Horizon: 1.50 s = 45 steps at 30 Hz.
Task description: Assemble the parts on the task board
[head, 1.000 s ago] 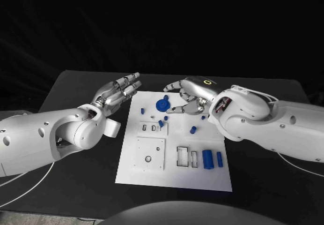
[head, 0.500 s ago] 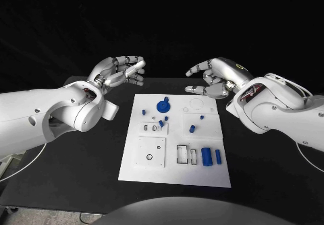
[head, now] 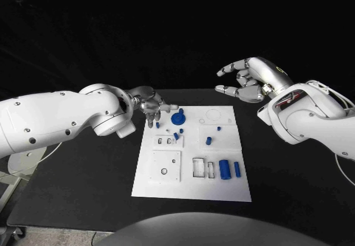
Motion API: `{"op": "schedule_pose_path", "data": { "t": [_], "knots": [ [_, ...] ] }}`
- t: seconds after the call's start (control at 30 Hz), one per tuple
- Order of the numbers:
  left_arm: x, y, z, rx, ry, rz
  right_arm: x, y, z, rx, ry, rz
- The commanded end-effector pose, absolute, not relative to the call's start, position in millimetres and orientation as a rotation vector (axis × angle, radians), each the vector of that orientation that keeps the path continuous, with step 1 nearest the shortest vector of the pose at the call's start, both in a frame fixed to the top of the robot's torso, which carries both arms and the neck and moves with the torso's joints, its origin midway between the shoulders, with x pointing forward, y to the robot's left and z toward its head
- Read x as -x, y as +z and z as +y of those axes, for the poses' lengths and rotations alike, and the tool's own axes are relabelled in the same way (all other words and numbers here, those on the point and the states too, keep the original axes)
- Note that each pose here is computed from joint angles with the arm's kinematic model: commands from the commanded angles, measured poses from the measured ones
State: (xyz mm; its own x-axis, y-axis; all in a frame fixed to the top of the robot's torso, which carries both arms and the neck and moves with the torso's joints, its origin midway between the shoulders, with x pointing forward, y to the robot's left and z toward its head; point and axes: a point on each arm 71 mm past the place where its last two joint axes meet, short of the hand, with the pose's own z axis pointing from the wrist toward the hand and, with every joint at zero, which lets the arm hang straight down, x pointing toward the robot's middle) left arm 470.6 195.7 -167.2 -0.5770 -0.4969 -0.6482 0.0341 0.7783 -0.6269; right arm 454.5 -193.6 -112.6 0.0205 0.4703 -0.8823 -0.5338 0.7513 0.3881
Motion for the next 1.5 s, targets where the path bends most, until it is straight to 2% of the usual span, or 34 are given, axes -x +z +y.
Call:
{"op": "schedule_pose_path", "data": {
  "t": [0.03, 0.4, 0.77, 1.17, 1.5],
  "knots": [
    [-466.9, -179.0, 196.9, 0.137, -0.45, 2.248, -453.4, -112.4, -199.0, 0.049, 0.78, 1.333],
    [-467.2, -180.5, 176.2, 0.049, -0.342, 2.263, -456.2, -120.9, -211.0, 0.028, 0.735, 1.42],
    [-480.4, -184.1, 160.5, 0.009, -0.256, 2.261, -457.9, -137.0, -213.5, 0.016, 0.709, 1.525],
    [-484.4, -197.4, 141.4, 0.022, -0.27, 2.368, -459.2, -145.4, -217.2, -0.003, 0.695, 1.556],
    [-496.6, -211.7, 139.3, 0.077, -0.25, 2.413, -458.5, -154.9, -218.6, -0.016, 0.695, 1.59]
  ]
}}
